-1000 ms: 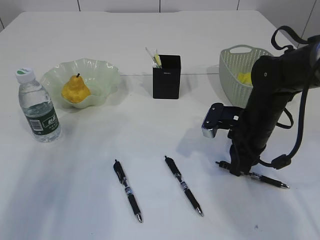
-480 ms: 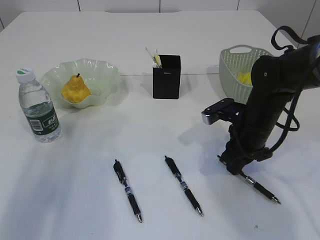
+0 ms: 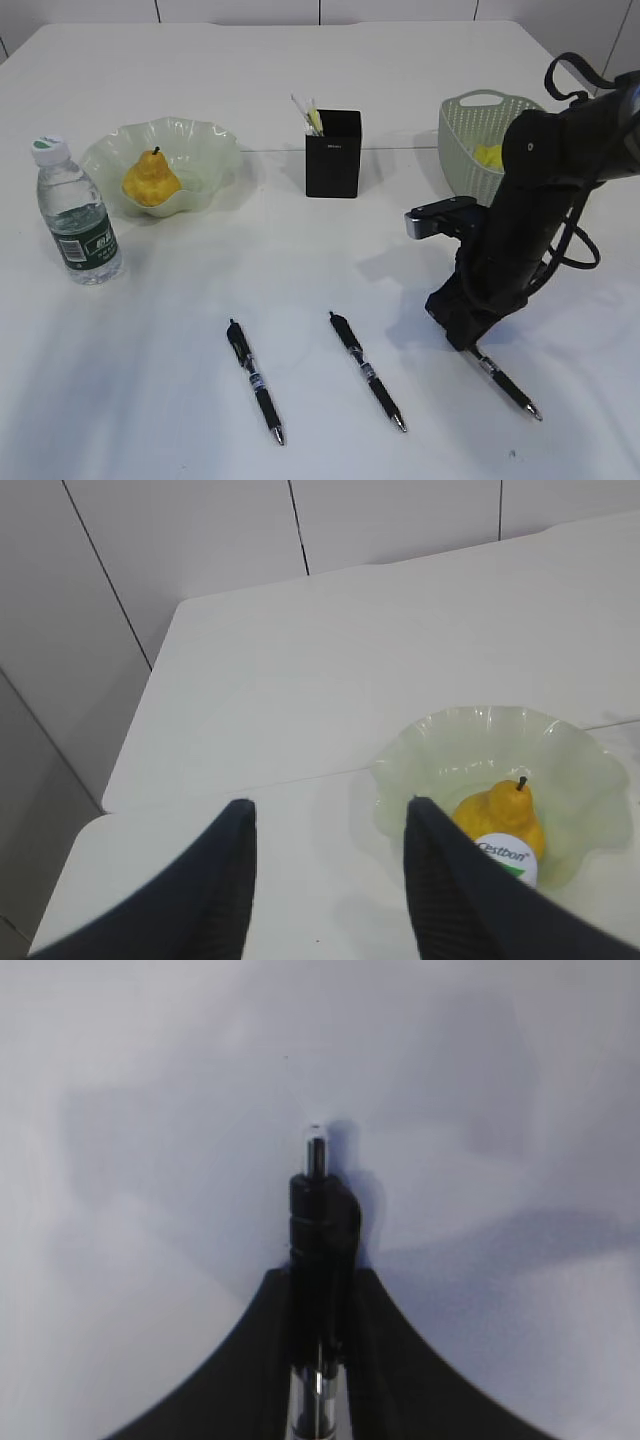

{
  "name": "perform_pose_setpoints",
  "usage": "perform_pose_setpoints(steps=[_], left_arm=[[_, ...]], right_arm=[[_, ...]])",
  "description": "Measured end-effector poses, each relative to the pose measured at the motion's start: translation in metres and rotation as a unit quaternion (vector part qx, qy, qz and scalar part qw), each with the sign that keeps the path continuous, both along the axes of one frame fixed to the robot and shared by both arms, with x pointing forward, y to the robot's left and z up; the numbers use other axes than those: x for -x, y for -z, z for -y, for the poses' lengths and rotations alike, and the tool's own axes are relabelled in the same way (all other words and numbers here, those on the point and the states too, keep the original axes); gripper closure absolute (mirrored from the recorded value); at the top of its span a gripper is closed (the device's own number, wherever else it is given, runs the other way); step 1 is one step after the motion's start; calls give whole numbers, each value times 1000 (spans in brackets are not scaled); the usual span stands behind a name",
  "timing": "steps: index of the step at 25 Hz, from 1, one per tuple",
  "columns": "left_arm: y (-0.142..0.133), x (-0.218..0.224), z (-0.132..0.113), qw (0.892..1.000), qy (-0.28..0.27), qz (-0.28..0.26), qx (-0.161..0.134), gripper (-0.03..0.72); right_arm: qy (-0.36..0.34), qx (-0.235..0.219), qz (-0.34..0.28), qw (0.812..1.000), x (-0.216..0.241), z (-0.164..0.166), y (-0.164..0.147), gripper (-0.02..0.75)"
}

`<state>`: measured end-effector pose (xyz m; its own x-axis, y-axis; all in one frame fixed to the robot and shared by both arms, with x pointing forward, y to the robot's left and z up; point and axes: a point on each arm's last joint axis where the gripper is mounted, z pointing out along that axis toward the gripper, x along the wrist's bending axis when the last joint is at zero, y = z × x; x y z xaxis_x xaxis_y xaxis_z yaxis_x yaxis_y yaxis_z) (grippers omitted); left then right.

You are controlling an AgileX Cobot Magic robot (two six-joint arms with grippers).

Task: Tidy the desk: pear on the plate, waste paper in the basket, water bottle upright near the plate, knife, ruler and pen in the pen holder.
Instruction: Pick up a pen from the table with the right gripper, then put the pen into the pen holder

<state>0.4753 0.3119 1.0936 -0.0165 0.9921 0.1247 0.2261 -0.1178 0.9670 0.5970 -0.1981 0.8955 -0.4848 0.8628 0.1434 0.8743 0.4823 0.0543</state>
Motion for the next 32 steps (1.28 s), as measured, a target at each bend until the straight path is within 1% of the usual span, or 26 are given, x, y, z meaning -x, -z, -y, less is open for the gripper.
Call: perform_pose_setpoints(steps=[3, 9, 18, 26, 32], left_arm=[[0, 0, 0, 1000, 0, 0, 0, 347], [0, 0, 0, 1000, 0, 0, 1, 347], [0, 0, 0, 1000, 0, 0, 1, 347], [0, 0, 0, 1000, 0, 0, 1, 347], [0, 0, 0, 1000, 0, 0, 1, 347]], right_arm=[[21, -3, 6, 1000, -4, -1, -4, 647], [50, -23, 46, 997, -20, -6, -38, 647], [58, -51, 99, 992, -41, -13, -74, 647], [71, -69, 170, 980, -59, -16, -95, 647], [80, -79, 221, 969, -68, -17, -101, 647]])
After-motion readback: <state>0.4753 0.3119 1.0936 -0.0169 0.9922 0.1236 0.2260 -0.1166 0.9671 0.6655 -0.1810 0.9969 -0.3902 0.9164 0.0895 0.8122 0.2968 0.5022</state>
